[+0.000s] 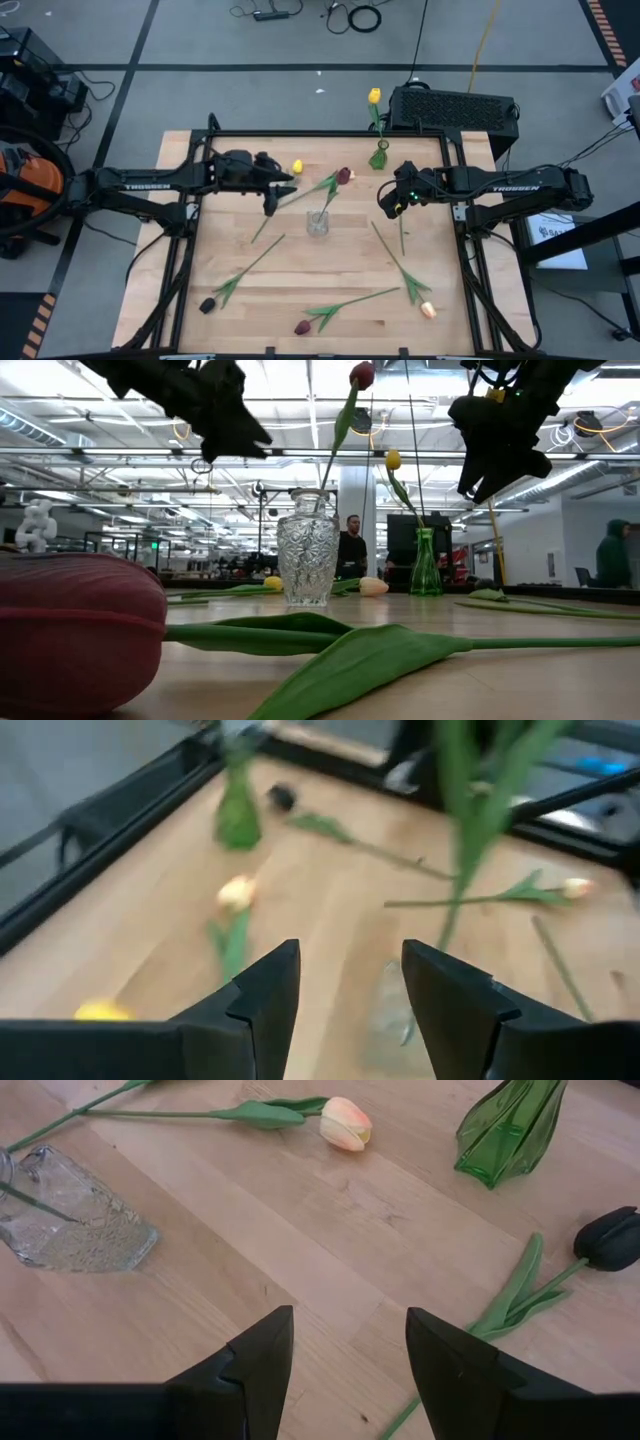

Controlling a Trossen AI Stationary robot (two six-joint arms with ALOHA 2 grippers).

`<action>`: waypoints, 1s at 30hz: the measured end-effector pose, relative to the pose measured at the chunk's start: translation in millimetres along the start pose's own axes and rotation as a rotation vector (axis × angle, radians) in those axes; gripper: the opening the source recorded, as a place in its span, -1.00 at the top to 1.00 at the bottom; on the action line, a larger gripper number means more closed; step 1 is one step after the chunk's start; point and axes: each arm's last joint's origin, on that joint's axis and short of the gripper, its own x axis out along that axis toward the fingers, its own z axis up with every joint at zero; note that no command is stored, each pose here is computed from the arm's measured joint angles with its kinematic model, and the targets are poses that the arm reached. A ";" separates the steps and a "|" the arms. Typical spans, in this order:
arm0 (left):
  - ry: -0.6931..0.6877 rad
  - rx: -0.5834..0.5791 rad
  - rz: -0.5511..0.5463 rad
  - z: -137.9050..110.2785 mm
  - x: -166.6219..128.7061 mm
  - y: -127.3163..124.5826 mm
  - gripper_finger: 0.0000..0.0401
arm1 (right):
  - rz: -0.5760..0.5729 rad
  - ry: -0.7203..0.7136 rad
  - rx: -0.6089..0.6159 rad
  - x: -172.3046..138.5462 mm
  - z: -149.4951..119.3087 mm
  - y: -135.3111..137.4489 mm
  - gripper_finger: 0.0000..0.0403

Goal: Sort flowers into vase by color
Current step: Put the yellow tulip into the green vase

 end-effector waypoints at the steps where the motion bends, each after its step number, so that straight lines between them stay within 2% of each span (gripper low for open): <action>1: 0.014 -0.029 0.041 -1.8 0.1 1.6 0.08 | 0.000 0.000 0.000 -0.1 0.0 0.0 0.07; 3: 0.059 -0.083 0.133 -7.7 2.3 6.4 0.08 | 0.000 0.000 0.000 0.0 0.0 0.0 0.07; 7: 0.171 -0.166 0.209 -19.9 9.7 17.5 0.08 | 0.001 -0.001 0.001 0.0 0.2 0.0 0.07; 13: 0.273 -0.275 0.206 -29.3 24.5 38.4 0.08 | -0.008 -0.031 0.005 0.0 1.7 0.6 0.07; 18: 0.339 -0.356 0.196 -20.6 36.5 59.1 0.08 | 0.005 -0.046 0.011 -0.1 3.1 1.9 0.07; 25: 0.520 -0.329 0.236 -4.9 59.3 82.1 0.08 | 0.012 -0.043 0.039 -0.1 3.2 2.2 0.07; 30: 0.624 -0.336 0.259 -6.3 80.3 93.5 0.08 | 0.012 -0.043 0.042 -0.1 3.2 2.2 0.07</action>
